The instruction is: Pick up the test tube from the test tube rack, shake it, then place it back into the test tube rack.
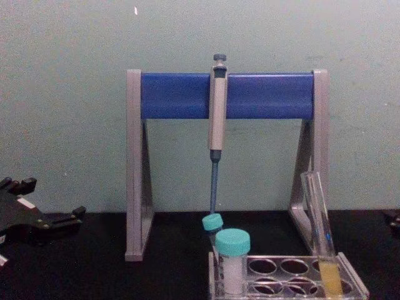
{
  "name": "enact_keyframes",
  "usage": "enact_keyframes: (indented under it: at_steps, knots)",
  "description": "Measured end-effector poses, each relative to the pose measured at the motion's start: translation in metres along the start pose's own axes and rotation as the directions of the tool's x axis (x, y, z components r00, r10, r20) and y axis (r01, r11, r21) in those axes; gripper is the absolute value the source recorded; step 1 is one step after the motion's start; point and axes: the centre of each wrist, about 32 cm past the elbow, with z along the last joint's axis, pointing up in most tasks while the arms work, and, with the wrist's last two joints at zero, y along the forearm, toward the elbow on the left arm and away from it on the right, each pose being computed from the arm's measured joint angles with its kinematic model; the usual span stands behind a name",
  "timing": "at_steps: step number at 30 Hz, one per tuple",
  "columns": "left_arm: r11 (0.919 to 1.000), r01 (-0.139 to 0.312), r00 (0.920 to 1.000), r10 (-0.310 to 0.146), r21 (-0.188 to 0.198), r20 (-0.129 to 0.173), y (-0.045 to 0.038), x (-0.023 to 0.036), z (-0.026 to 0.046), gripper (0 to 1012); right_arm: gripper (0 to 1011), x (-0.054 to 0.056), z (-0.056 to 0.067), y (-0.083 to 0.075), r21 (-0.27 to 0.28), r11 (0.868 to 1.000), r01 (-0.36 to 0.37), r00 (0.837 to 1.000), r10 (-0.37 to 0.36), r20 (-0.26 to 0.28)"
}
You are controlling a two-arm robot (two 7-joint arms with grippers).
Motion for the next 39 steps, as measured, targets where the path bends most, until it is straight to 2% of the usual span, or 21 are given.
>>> enact_keyframes:
  at_steps: [15,23,29,39]
  knots:
    - [1.0000,0.000,1.0000,0.000,0.000,0.000,0.0000,0.0000,0.0000,1001,1000,0.000,0.000,0.000,0.000,1.000,0.000,1.000,0.000,0.000]
    - [1.0000,0.000,1.0000,0.000,0.000,0.000,0.0000,0.0000,0.0000,1001,1000,0.005,0.001,-0.001,0.003,1.000,0.014,1.000,-0.014,0.003]
    - [1.0000,0.000,1.0000,0.000,0.000,0.000,0.0000,0.0000,0.0000,1001,1000,0.009,0.004,-0.006,0.041,0.999,0.003,1.000,-0.002,-0.006]
    - [1.0000,0.000,1.0000,0.000,0.000,0.000,0.0000,0.0000,0.0000,1001,1000,0.015,0.012,-0.026,0.138,0.987,-0.084,0.994,0.093,-0.059]
